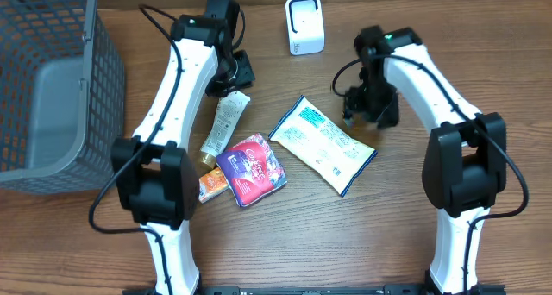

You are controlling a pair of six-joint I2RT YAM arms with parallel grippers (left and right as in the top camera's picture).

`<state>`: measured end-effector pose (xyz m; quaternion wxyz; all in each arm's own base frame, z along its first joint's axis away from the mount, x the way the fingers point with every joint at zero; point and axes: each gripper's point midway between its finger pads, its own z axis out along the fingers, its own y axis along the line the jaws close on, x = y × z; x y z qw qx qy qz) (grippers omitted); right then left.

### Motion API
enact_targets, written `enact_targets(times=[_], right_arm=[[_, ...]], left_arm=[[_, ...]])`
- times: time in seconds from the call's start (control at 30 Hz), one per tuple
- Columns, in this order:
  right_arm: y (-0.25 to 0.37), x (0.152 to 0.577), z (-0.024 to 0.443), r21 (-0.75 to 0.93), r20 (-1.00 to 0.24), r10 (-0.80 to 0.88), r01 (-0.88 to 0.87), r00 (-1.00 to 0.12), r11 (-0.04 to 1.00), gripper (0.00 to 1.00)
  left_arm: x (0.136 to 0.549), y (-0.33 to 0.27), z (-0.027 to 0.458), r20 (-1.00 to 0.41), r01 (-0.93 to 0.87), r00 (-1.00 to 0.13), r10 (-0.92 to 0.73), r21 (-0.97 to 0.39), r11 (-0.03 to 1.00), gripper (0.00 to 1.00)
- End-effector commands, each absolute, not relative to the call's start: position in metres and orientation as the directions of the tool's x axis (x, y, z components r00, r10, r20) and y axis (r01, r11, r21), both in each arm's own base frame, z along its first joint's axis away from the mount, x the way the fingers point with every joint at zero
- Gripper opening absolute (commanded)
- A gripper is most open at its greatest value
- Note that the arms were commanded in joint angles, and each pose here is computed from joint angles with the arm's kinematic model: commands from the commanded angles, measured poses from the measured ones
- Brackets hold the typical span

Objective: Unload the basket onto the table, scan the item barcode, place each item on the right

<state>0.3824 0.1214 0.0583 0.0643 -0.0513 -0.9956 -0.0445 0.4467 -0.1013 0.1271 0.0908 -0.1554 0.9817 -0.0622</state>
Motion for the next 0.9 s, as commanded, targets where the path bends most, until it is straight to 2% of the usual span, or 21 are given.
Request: enact_targets(times=[0.0,0.13,0.37,0.6,0.67,0.7,0.73,0.77,0.87], right_arm=[[0.129,0.396,0.068,0.218,0.053,-0.102,-0.088,-0.993,0.972,1.00],[0.156,0.394,0.061,0.380,-0.023,-0.283,-0.270,-0.959,0.885,1.00],[0.187,0.388,0.038,0.469,-0.084,-0.320,-0.321,-0.944,0.823,1.00],[0.198,0.371,0.022,0.472,-0.038,-0.321,-0.300,-0.946,0.829,0.98],[0.200,0.369,0.019,0.473,-0.029,-0.310,-0.286,-0.950,0.833,0.89],[0.202,0.367,0.017,0.473,-0.025,-0.307,-0.282,-0.951,0.835,0.80],[0.203,0.365,0.015,0.473,-0.023,-0.309,-0.282,-0.951,0.834,0.66],[0.204,0.364,0.015,0.473,-0.017,-0.304,-0.276,-0.952,0.837,0.61],[0.204,0.364,0.014,0.473,0.004,-0.264,-0.231,-0.964,0.850,0.31]], left_arm=[[0.439,-0.105,0.123,-0.134,-0.282,-0.944,-0.301,-0.143,0.949,1.00],[0.438,-0.104,0.121,-0.128,-0.284,-0.945,-0.302,-0.140,0.948,1.00],[0.437,-0.104,0.121,-0.124,-0.284,-0.945,-0.301,-0.138,0.949,1.00],[0.435,-0.104,0.121,-0.118,-0.285,-0.946,-0.301,-0.134,0.949,1.00],[0.435,-0.104,0.121,-0.118,-0.285,-0.946,-0.301,-0.135,0.949,1.00],[0.435,-0.104,0.121,-0.119,-0.285,-0.946,-0.301,-0.135,0.949,1.00],[0.435,-0.104,0.121,-0.118,-0.285,-0.946,-0.301,-0.135,0.949,1.00],[0.435,-0.104,0.121,-0.118,-0.285,-0.946,-0.301,-0.134,0.949,1.00],[0.434,-0.103,0.121,-0.115,-0.285,-0.947,-0.301,-0.133,0.949,1.00]])
